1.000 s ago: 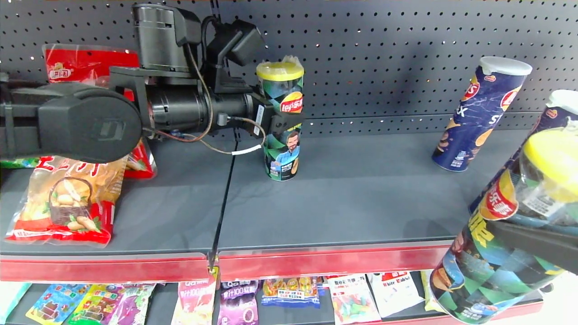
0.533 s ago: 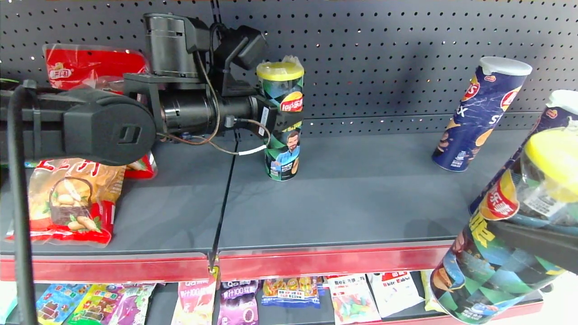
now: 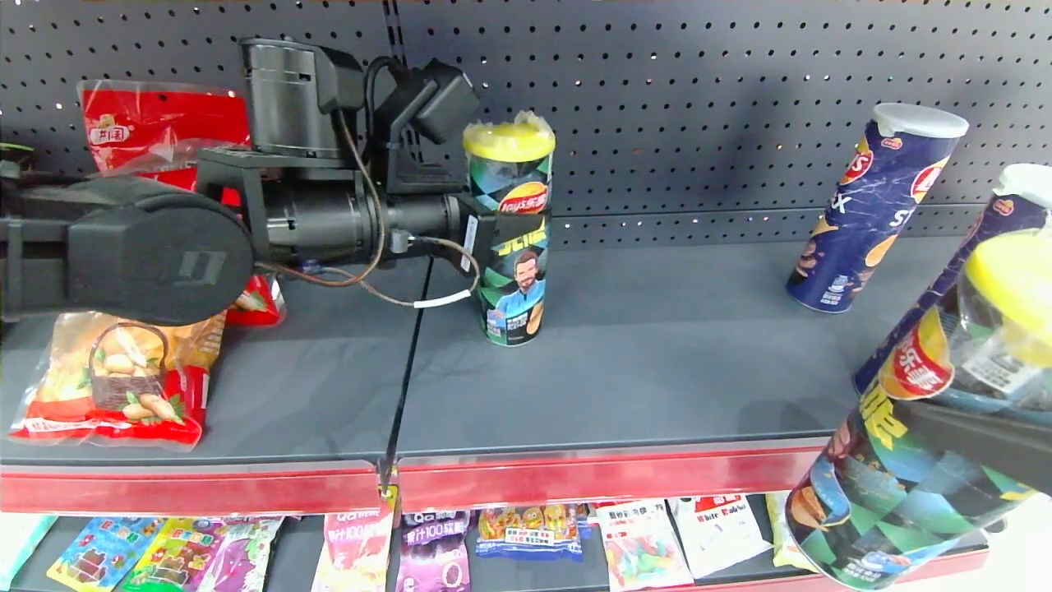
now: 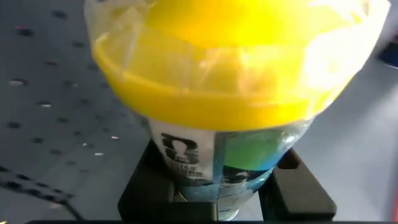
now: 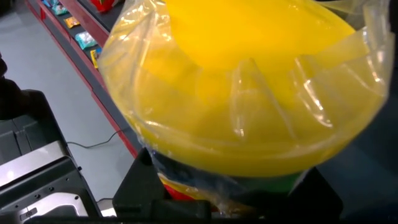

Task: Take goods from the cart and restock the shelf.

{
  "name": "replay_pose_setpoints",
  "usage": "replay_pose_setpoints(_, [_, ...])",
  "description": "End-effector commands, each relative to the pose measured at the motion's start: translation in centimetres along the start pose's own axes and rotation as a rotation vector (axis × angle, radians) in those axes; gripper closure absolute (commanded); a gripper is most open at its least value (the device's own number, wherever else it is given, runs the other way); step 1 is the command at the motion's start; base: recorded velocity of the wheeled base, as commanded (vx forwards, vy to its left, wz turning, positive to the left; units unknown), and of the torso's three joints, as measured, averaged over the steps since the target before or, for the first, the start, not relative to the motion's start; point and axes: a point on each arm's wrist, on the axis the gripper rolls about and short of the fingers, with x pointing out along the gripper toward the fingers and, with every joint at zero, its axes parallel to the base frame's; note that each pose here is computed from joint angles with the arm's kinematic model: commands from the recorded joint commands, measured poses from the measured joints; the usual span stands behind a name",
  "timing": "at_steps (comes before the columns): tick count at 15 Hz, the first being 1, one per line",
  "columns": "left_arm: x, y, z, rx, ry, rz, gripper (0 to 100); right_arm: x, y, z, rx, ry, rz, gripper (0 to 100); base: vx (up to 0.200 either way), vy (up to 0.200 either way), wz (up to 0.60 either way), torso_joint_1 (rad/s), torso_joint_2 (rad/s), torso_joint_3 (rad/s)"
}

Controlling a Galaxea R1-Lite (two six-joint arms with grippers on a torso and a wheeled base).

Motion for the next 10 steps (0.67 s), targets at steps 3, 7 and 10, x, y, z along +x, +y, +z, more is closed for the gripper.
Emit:
replay_pose_setpoints(3, [-4.9,-2.4,0.6,0.025,-0.048,-0.159,100,-0.1,0.1,-0.1,-0.002,-0.002,0.003,100,0.000,0.000,0.00,0.000,0.00,0.000])
replay_pose_setpoints(7, [-6.5,-3.6,-1.0,0.088,-0.033,-0.253,100,-0.1,0.1,-0.1,-0.002,-0.003,0.002,100,0.000,0.000,0.00,0.000,0.00,0.000])
replay_pose_setpoints(10, [-7.1,-4.1,-1.4,0.083,-0.035,-0.310,100,-0.2,0.1,-0.1,-0.002,-0.003,0.001,100,0.000,0.000,0.00,0.000,0.00,0.000])
